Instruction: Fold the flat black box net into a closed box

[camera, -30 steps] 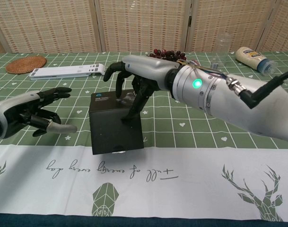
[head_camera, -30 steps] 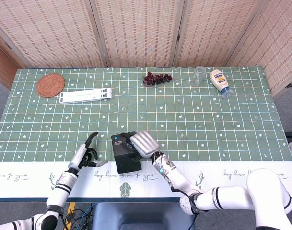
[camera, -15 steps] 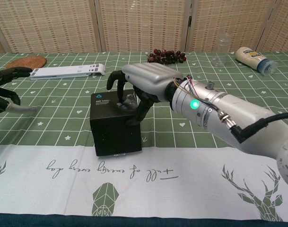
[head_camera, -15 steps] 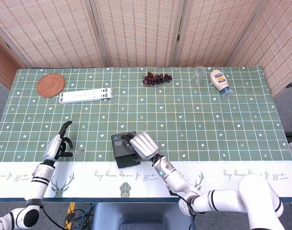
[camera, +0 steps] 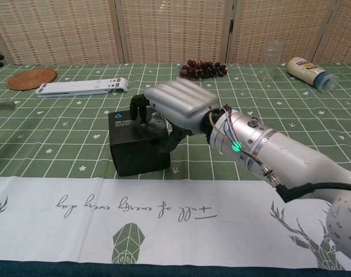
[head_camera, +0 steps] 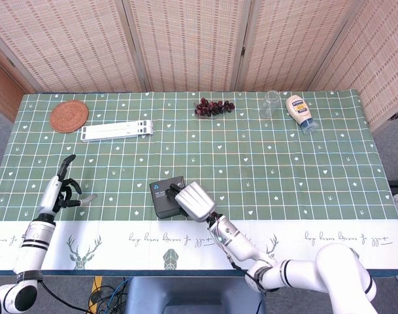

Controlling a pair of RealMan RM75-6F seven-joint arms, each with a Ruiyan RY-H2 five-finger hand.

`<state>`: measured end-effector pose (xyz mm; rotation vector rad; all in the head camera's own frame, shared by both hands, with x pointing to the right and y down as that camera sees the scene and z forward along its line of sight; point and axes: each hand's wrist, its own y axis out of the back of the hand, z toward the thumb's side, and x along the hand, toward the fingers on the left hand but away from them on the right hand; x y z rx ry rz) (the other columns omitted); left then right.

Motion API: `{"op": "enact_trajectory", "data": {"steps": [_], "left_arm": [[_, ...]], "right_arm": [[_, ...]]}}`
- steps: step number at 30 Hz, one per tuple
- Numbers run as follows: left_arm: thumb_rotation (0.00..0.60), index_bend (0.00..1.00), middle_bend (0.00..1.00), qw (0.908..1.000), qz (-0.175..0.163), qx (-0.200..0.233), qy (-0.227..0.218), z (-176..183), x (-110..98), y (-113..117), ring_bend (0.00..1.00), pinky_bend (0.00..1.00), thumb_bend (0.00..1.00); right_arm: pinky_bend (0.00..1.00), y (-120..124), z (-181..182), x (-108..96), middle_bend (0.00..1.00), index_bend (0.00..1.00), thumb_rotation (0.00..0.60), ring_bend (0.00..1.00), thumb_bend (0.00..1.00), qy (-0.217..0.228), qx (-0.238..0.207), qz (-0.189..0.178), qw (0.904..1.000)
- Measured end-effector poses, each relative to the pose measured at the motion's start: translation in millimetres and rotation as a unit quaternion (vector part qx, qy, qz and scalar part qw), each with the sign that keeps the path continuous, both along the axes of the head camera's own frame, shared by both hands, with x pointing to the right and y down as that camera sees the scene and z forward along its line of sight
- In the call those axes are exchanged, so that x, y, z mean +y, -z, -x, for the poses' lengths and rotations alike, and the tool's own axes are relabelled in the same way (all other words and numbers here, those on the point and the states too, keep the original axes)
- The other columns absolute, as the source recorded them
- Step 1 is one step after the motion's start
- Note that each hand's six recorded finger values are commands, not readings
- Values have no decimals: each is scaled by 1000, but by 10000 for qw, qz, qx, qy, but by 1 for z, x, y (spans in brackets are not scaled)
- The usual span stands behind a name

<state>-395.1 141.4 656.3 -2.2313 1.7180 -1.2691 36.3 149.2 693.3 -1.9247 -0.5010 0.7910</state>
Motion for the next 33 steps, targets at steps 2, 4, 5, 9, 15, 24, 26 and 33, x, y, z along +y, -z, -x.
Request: {"op": "enact_trajectory", "data": {"steps": [2, 4, 5, 9, 15, 24, 26, 33], "left_arm": [[600, 0, 0, 10000, -22, 3, -26, -1, 0, 2, 581, 850, 143], [600, 0, 0, 10000, -64, -8, -59, -1, -1, 4, 577, 838, 143], [600, 0, 0, 9999, -109, -34, -95, -1, -1, 6, 574, 831, 142], [600, 0, 0, 9985, -315, -281, -347, 0, -1, 15, 498, 791, 142], [600, 16, 1, 9898, -545, -1000, -851, 8, 6, 26, 319, 648, 142], [600, 44, 63, 9606, -968, -2260, -1296, 34, 27, 50, 274, 568, 142], [600, 48, 62, 9510, -1059, -2559, -1378, 41, 34, 55, 266, 535, 142], [600, 58, 63, 9267, -1254, -3228, -1461, 58, 66, 72, 259, 483, 142]], "right_arm": [[1000, 3, -3, -2, 362, 324, 600, 754, 343, -29, -56, -25, 10000], [1000, 8, -8, -4, 348, 324, 600, 734, 343, -59, -121, -32, 9999], [1000, 11, -11, -5, 343, 322, 600, 715, 343, -77, -154, -43, 9998], [994, 29, -34, -12, 336, 298, 600, 596, 343, -176, -246, -99, 9995], [848, 58, -98, -24, 331, 297, 600, 509, 343, -480, -73, -215, 9986], [820, 99, -238, -14, 331, 297, 600, 487, 342, -1585, 603, -448, 9845], [819, 105, -265, -5, 333, 297, 600, 486, 343, -1880, 704, -447, 9786], [789, 116, -339, 31, 334, 297, 600, 477, 343, -2654, 959, -220, 9591]]}}
